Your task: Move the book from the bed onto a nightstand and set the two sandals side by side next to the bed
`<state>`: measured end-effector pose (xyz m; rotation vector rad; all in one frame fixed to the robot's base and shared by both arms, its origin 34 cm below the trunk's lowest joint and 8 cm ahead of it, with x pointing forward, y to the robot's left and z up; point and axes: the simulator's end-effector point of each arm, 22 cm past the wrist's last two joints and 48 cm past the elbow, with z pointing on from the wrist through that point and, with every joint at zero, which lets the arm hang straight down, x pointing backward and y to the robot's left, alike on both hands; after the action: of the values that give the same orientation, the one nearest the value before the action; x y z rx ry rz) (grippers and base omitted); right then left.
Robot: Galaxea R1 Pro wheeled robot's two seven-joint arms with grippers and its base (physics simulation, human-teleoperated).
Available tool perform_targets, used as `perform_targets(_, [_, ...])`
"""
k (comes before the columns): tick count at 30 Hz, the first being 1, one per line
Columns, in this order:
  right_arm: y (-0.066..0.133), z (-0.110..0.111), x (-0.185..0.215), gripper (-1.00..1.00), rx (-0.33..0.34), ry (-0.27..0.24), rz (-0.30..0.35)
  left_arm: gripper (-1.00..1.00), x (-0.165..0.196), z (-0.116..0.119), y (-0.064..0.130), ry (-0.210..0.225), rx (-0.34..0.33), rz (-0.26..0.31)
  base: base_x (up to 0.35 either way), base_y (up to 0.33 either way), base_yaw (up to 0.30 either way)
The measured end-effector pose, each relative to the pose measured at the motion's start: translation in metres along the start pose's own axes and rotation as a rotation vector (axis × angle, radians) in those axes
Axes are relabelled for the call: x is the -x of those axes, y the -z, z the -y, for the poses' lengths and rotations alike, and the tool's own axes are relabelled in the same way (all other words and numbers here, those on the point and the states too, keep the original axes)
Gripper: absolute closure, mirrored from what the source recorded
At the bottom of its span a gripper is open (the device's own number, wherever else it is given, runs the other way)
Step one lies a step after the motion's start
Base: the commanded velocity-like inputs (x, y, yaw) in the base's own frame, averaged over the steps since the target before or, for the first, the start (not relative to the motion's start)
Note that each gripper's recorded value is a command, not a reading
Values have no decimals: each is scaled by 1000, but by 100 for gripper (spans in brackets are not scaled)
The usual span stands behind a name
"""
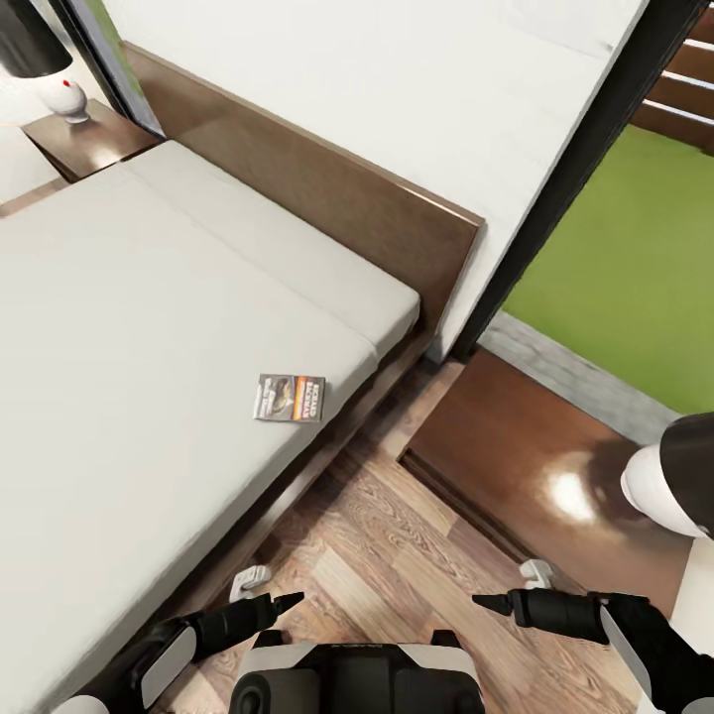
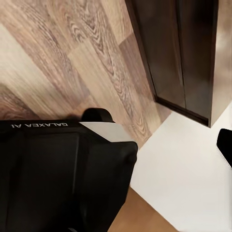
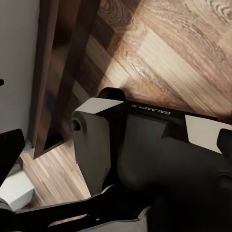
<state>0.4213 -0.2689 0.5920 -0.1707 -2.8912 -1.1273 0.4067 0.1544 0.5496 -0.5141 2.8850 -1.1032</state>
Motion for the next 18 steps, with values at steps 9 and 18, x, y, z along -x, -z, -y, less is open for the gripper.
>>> perform_targets(9, [0, 0, 0, -100, 0, 0, 1, -100, 0, 0, 0, 0, 0, 0, 0, 0, 276])
perform_targets(18, [-1, 0, 0, -100, 0, 0, 0, -100, 0, 0, 0, 1, 0, 0, 0, 0, 38])
